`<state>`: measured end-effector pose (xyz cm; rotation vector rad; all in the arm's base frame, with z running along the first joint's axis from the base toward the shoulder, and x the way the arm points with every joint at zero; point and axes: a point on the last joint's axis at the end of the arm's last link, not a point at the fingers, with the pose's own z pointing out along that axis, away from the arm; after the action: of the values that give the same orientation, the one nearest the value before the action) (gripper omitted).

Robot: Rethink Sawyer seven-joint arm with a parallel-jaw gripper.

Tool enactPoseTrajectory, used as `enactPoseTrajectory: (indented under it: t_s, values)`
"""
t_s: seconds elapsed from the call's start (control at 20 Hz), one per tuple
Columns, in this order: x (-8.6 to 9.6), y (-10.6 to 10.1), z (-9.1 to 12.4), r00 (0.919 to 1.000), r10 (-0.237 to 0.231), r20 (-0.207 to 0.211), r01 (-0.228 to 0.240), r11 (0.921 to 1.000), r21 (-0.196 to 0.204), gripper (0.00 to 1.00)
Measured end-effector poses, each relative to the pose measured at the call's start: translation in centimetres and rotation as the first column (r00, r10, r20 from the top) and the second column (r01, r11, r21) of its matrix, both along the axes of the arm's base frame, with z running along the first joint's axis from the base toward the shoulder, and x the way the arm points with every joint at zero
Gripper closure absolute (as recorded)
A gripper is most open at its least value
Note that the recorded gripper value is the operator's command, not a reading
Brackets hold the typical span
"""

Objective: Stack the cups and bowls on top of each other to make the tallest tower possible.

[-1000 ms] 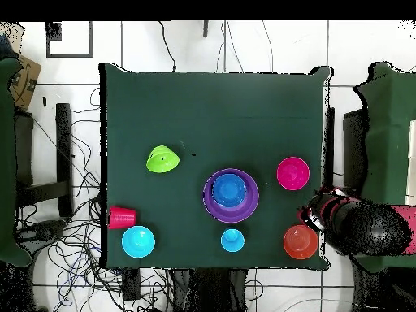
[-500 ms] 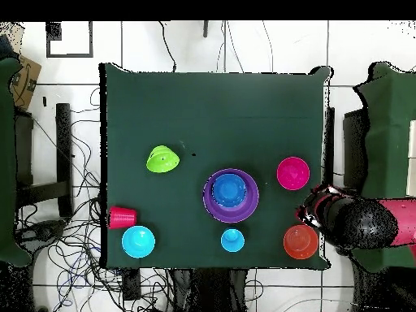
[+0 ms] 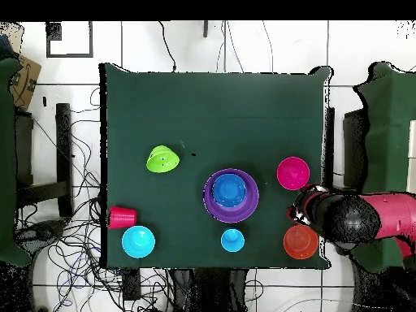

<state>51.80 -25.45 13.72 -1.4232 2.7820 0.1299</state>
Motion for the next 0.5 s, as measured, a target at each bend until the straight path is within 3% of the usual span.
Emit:
enactPoseTrajectory:
  t_s: [0.5]
  values:
    - [-0.2, -1.5, -2.9, 0.9999, 0.016, 0.003, -0.016, 0.9996, -0.025, 0.0]
